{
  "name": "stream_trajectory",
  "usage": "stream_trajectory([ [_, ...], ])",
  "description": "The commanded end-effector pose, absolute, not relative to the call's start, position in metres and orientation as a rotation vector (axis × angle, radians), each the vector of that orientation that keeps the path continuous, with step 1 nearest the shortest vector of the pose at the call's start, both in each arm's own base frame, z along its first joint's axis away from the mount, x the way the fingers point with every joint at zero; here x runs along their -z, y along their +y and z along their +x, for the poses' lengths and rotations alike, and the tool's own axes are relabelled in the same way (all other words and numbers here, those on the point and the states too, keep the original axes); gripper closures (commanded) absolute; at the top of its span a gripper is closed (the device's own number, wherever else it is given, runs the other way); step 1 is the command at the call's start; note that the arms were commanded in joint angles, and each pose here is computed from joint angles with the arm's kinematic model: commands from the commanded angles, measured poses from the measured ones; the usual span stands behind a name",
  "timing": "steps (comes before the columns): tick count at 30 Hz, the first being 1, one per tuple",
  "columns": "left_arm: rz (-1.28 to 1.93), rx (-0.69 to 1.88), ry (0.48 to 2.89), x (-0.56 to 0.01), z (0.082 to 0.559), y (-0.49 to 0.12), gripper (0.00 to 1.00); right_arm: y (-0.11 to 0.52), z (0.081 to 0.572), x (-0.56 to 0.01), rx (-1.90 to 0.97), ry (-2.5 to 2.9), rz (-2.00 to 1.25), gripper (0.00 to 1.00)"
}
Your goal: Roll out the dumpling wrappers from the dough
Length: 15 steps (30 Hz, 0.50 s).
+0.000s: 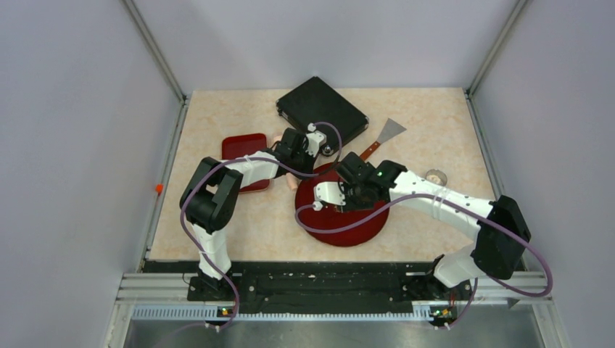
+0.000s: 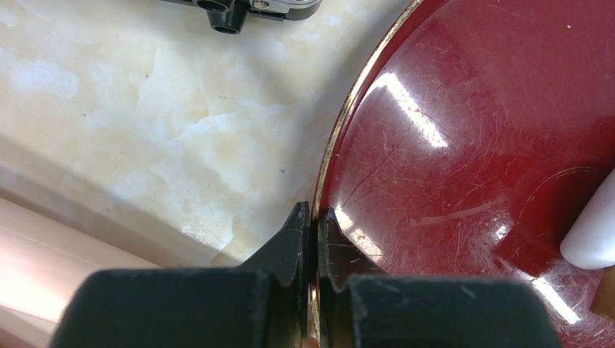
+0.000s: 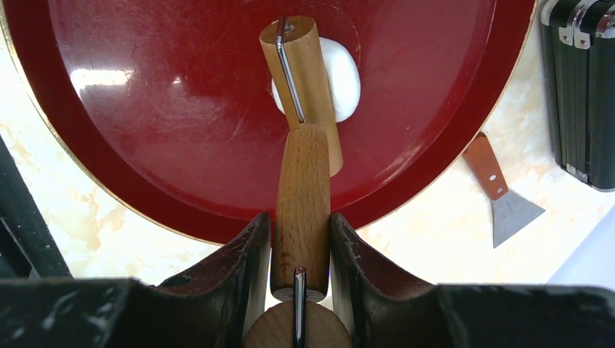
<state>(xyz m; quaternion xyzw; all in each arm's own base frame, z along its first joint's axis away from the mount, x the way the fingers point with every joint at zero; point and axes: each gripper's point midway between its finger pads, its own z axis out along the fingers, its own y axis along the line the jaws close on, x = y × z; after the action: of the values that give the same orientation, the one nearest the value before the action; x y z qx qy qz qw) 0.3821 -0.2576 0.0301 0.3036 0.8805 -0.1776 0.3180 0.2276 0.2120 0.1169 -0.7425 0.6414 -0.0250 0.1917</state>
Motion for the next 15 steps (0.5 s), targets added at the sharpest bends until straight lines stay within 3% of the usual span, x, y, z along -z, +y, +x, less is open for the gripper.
stream_trajectory([
  [1,0.727,0.316,2.31,-0.029,0.397,-0.236,1.0,0.199,0.158,-0.085,-0.212,1.92,-2.298,1.0],
  [15,0.732,0.319,2.308,-0.029,0.397,-0.237,1.0,0.207,0.169,-0.119,-0.18,1.853,-2.235,1.0],
])
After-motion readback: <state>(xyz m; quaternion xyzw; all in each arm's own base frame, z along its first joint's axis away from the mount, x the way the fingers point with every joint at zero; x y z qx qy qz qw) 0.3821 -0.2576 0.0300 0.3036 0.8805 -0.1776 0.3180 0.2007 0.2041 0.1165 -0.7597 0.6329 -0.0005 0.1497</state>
